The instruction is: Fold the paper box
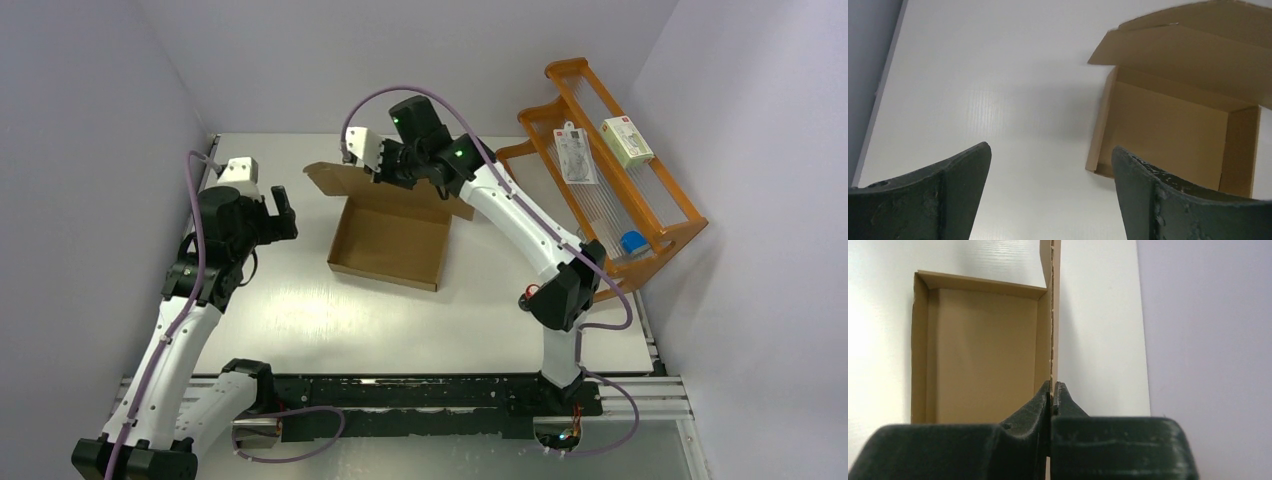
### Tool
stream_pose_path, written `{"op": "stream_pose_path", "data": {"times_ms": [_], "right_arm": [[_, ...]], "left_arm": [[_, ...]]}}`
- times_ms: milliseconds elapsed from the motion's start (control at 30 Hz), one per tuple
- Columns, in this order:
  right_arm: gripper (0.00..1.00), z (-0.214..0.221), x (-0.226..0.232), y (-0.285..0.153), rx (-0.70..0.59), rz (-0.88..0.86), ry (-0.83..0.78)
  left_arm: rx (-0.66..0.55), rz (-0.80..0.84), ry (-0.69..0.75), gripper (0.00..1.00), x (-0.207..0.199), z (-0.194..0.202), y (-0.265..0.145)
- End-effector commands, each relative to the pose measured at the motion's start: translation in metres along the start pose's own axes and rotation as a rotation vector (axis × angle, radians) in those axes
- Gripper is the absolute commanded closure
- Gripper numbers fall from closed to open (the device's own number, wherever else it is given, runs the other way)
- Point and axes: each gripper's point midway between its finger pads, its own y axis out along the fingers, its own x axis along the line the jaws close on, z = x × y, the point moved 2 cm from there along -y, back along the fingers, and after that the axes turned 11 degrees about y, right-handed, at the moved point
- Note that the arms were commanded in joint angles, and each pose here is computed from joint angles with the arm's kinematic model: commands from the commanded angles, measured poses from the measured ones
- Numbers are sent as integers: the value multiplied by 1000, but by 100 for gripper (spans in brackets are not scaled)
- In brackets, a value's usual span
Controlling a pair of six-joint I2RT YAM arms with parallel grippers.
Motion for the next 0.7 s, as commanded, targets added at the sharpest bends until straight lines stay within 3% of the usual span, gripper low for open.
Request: {"op": "stream_pose_path", "data": {"times_ms": [0,267,400,433,567,667], "right_arm": [[100,-1,8,3,-90,-184,-135],[99,-1,-8,16,-158,-273,-165],[92,4,-15,26,-141,-233,-140],[85,5,-17,27,-141,-221,-128],[40,-3,-27,16,-174,-130,-92],[20,-11,-34,1,-203,-58,-62]], "left_arm": [[-45,58,24,6,-7,-8,-1],[-45,90,36,7,-12,-7,2],[-43,100,39,8,-12,-6,4],[-41,104,38,8,-13,-6,5],[-36,106,39,9,-11,-5,7],[-40,117,44,8,-12,-6,6]]}}
